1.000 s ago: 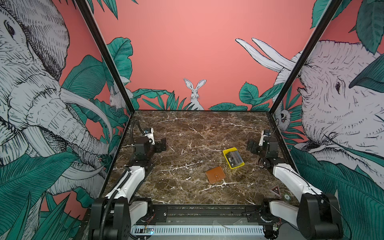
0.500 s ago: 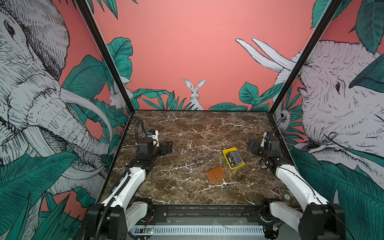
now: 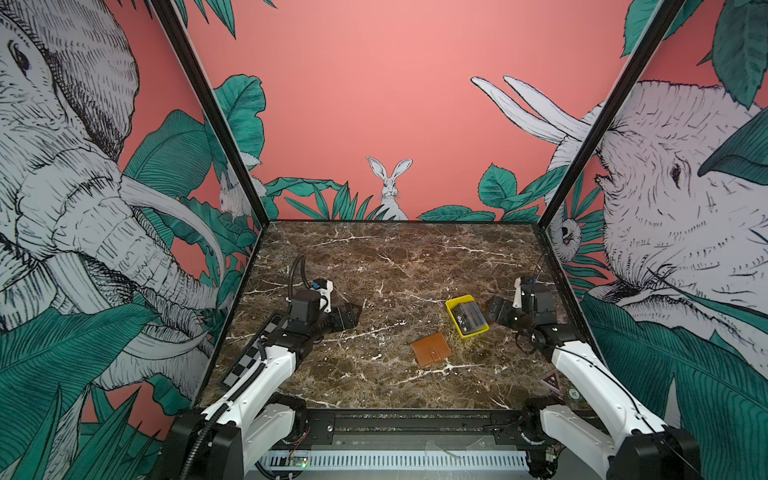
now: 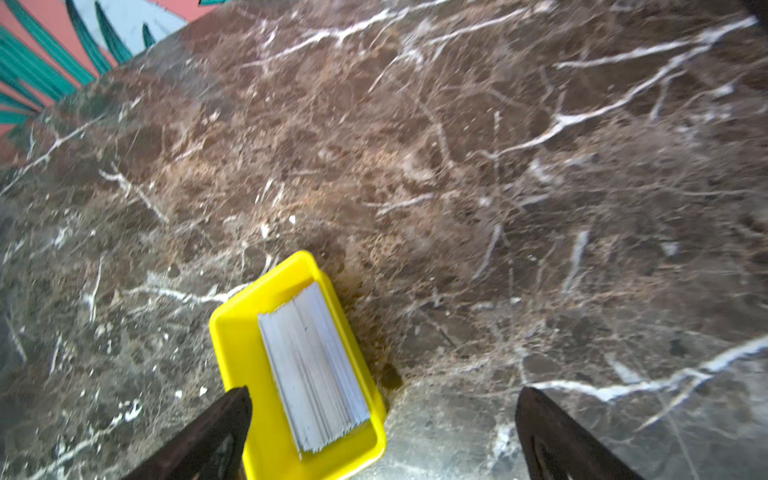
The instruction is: Put the credit cards into the card holder
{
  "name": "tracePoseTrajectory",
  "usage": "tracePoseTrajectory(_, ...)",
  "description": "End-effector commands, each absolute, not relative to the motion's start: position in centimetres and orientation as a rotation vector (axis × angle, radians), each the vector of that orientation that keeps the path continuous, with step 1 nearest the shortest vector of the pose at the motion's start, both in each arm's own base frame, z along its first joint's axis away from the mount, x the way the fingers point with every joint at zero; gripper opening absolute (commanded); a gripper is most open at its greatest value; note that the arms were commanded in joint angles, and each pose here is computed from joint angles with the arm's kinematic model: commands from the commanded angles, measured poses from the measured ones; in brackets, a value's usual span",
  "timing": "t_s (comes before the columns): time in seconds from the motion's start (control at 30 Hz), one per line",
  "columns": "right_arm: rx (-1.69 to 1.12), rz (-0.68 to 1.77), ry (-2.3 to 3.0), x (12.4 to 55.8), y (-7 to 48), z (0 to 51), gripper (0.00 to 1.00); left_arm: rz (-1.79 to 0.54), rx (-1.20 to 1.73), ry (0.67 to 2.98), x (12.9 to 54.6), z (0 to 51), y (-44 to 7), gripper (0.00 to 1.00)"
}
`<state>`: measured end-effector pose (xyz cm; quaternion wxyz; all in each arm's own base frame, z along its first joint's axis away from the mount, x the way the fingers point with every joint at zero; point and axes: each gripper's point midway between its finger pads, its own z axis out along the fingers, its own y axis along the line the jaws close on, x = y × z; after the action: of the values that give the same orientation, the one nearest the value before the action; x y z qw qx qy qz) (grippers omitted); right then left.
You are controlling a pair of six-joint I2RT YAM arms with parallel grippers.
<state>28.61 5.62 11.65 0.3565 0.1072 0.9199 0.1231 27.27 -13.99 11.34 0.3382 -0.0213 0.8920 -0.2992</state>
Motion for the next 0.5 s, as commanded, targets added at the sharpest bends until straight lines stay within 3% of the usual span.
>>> tracePoseTrajectory(0.0, 0.175, 0.362, 2.417, 27.0, 7.8, 10.9, 0.98, -0.843, -0.046, 2.354, 26.0, 11.2, -15.5, 0.99)
tracePoseTrajectory(0.47, -0.135, 0.490, 2.448, 20.7, 15.0, 11.5, 0.84, -0.919, 0.080, 2.439, 23.8, 9.0, -21.0, 0.95)
